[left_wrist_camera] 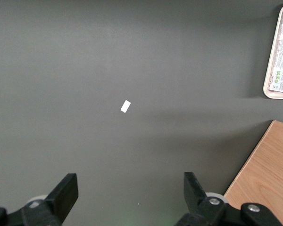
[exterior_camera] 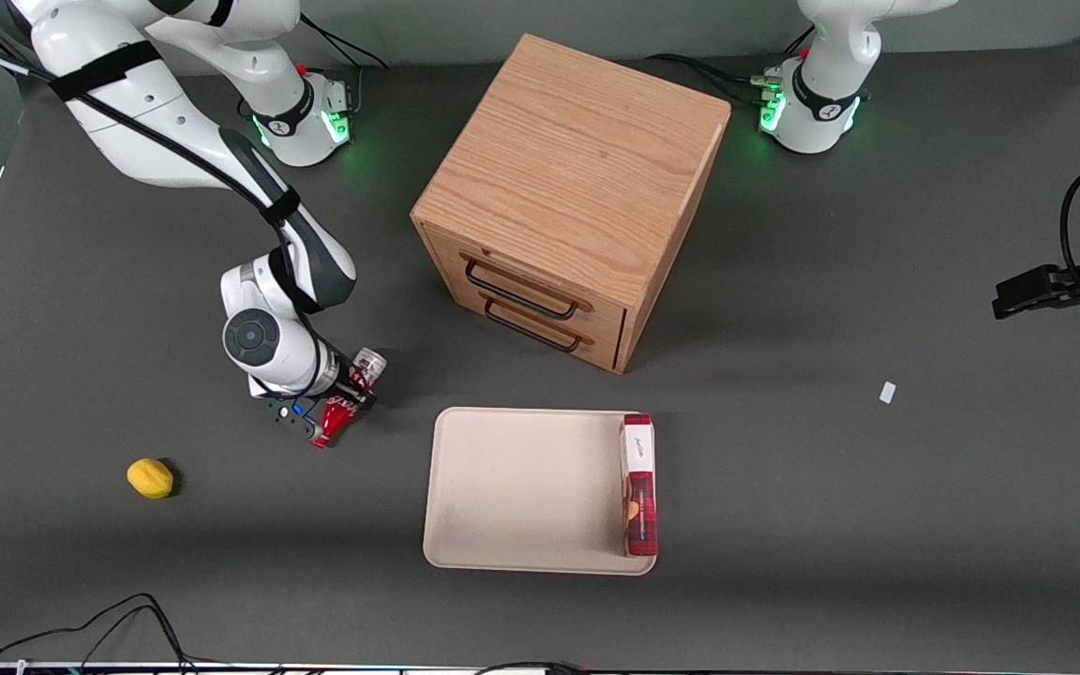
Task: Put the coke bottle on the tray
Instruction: 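Close the right gripper on the bottle and lift it, then carry the bottle over the cream tray and lower it inside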
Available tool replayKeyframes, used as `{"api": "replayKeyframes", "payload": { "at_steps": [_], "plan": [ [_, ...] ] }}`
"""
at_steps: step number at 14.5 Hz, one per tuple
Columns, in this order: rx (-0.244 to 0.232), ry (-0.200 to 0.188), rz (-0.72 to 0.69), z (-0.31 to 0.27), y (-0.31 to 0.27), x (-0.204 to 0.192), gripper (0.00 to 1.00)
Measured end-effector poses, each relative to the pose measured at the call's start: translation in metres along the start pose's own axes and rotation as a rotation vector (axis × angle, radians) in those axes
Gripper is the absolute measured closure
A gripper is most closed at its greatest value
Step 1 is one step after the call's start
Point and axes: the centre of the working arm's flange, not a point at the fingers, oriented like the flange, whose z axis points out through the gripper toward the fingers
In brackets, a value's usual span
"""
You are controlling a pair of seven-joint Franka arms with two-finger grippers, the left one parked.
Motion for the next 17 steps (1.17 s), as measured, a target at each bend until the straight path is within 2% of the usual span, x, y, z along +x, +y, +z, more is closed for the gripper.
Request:
{"api": "replayKeyframes", "payload": {
  "at_steps": [2,4,7,10,12,14,17],
  "plan": [
    [0.005,0.007,-0.007,-0.007,-0.005,0.002,0.46],
    [-0.013,0.011,-0.024,-0.029,-0.012,0.009,0.46],
    [-0.05,0.02,-0.11,-0.094,-0.023,0.023,0.46],
    [-0.047,0.037,-0.223,-0.17,-0.044,0.029,0.46],
    [-0.049,0.02,-0.317,-0.211,-0.063,0.026,0.46],
    [-0.022,-0.005,-0.382,-0.222,-0.094,0.018,0.46],
    [0.021,-0.085,-0.443,-0.161,-0.146,0.002,0.46]
  ]
}}
